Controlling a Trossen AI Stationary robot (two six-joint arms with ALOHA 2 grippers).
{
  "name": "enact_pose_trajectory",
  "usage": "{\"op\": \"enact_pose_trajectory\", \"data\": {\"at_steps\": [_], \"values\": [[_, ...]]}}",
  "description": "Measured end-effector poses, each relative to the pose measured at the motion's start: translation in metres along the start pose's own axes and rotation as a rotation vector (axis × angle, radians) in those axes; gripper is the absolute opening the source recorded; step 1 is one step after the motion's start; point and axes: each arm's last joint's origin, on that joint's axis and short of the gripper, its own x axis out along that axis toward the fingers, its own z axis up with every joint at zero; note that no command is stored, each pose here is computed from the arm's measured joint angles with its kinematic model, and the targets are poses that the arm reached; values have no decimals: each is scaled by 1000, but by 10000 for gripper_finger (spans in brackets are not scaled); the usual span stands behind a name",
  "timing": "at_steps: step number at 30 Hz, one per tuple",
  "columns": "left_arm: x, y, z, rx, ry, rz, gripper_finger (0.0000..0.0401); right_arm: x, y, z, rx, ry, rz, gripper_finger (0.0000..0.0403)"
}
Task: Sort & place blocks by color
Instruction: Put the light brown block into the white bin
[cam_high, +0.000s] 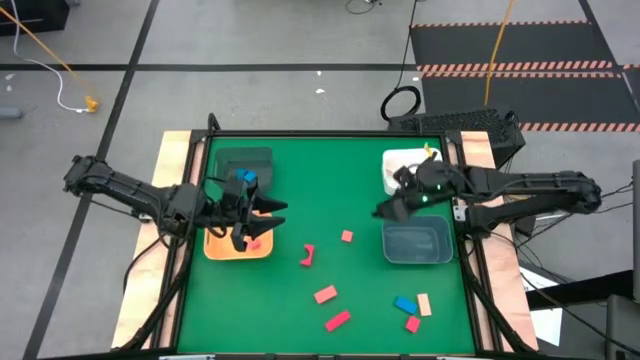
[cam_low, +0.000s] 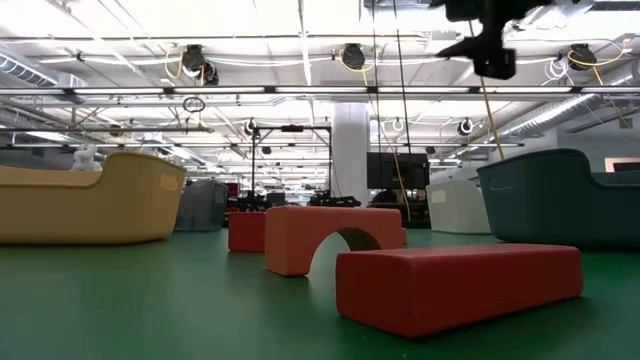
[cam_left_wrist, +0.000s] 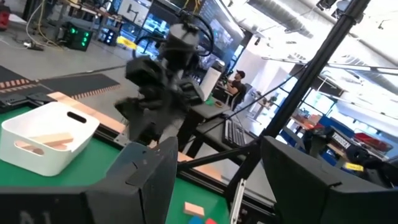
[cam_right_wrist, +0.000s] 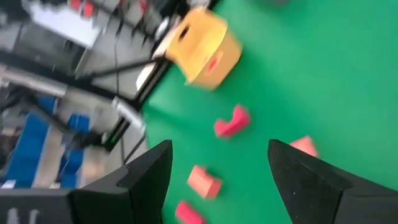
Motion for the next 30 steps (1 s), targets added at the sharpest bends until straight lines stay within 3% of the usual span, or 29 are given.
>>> {"op": "enact_pose_trajectory", "data": {"at_steps": [12, 18, 23, 30], "values": [[-1, -4, -3, 1, 22, -13, 232, -3, 45, -75, 101, 383, 152, 254], [-1, -3, -5, 7, 38, -5, 232, -8, 54, -92, 167, 458, 172, 254], [-1, -3, -5, 12, 41, -3, 232, -5, 55, -91, 230, 371, 146, 254], [-1, -2, -7, 16, 60, 7, 232, 9, 50, -111, 408, 544, -17, 254]]}}
